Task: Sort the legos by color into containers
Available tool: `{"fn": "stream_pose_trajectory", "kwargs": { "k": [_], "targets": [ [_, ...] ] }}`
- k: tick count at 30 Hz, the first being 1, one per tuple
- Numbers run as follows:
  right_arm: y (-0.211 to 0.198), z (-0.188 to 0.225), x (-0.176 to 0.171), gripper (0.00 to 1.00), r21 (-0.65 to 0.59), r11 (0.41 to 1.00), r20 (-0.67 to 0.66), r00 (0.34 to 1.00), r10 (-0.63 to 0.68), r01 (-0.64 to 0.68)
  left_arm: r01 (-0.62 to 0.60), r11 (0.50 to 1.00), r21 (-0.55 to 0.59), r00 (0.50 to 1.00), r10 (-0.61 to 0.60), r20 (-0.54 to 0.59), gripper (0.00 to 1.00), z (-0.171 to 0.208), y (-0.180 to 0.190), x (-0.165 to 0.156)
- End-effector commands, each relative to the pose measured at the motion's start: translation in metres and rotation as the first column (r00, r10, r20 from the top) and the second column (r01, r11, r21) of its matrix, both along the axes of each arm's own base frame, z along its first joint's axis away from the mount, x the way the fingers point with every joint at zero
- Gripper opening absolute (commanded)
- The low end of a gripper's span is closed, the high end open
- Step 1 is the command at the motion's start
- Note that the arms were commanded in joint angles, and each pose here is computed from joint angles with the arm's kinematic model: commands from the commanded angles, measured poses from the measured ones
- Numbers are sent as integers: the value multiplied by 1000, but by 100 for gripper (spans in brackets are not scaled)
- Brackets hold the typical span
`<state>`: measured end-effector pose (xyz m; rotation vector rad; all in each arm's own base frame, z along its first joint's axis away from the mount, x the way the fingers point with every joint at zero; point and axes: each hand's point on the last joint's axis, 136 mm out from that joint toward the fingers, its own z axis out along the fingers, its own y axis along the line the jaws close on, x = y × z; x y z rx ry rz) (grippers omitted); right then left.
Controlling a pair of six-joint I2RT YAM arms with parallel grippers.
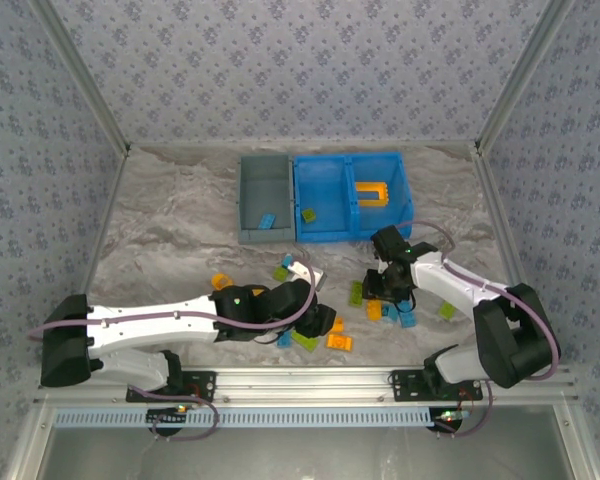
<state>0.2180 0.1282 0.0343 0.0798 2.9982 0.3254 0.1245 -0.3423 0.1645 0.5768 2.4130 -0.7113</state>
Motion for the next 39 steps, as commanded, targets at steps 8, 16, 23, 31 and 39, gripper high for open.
{"fn": "stream_pose_trajectory", "kwargs": {
  "k": [8, 16, 23, 31, 39],
  "targets": [
    [1, -11, -11, 35, 12, 1000, -51, 999, 10, -9, -10, 1000, -8, 1000, 11, 29, 65, 6, -5, 4],
    [5, -12, -7, 28, 23, 1000, -48, 999, -3, 4, -10, 1000, 2, 1000, 10, 28, 65, 4, -6, 4],
    [11, 10, 12, 20, 55, 998, 41, 999, -29, 26, -15, 1000, 2, 999, 15, 32, 65, 7, -9, 6],
    [-10, 72, 49, 19, 54, 993, 204, 972, -115, 107, -3, 998, -57, 996, 8, 87, 65, 40, -22, 13],
    [-38, 115, 131, 18, 86, 971, 350, 906, -238, 222, 28, 996, -87, 987, -14, 159, 66, 71, -55, 28]
  ]
}}
